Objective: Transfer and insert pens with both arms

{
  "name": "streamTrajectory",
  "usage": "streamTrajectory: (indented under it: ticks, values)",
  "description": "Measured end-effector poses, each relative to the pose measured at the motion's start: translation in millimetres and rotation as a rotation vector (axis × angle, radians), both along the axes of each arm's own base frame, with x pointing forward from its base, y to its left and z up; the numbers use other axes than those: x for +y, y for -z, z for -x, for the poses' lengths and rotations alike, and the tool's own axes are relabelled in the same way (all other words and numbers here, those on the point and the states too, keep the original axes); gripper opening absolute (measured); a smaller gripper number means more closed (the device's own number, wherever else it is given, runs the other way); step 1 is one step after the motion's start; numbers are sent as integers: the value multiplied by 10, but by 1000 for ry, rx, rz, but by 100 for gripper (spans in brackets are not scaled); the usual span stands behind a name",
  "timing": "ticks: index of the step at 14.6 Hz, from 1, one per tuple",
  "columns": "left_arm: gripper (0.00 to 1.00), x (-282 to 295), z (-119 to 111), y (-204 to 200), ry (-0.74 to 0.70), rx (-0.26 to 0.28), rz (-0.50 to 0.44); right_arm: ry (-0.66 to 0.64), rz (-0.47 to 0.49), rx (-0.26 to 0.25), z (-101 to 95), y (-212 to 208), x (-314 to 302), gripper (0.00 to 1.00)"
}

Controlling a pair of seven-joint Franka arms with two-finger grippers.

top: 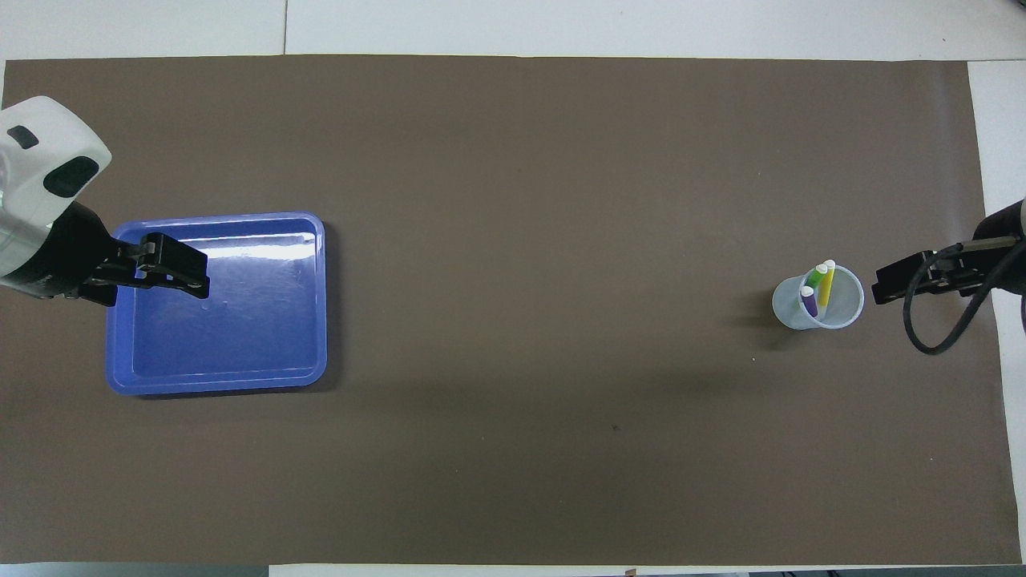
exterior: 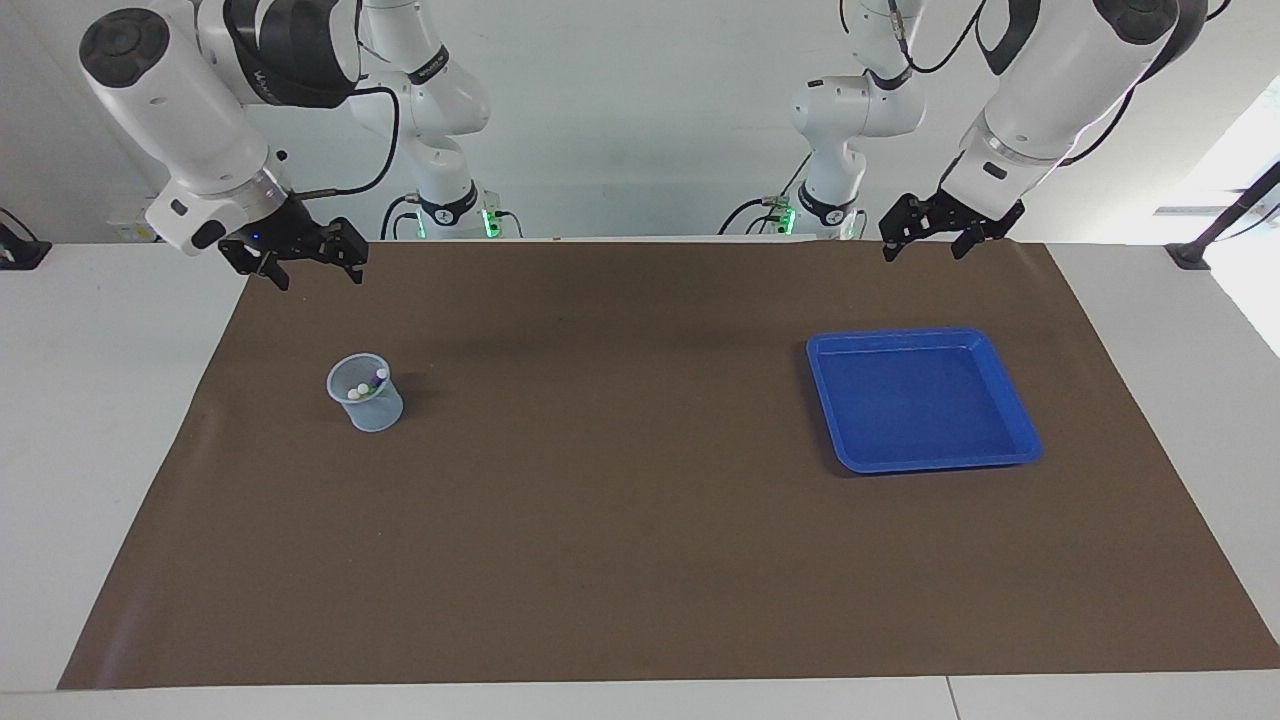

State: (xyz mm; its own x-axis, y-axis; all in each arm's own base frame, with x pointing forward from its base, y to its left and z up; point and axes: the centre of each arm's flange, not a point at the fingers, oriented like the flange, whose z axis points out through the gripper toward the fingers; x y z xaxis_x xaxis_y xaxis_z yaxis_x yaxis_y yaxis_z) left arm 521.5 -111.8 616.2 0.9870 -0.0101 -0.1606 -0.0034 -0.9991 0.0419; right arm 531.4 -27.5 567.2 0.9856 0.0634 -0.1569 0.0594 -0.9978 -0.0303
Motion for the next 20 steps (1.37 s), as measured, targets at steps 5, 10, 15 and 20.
streamTrajectory:
  ticks: [5, 10, 15, 20]
  values:
    - [100, 18, -17, -8, -5, -11, 2, 16, -1, -2, 3, -10, -86, 100]
    - [100, 51, -26, -9, -11, -12, 2, 14, -1, -3, 1, -12, -76, 100]
    - [100, 52, -27, -9, -12, -13, 2, 16, 7, -48, -61, -130, -101, 100]
    - [100, 52, -27, -9, -12, -13, 2, 35, 13, -56, -76, -156, -212, 100]
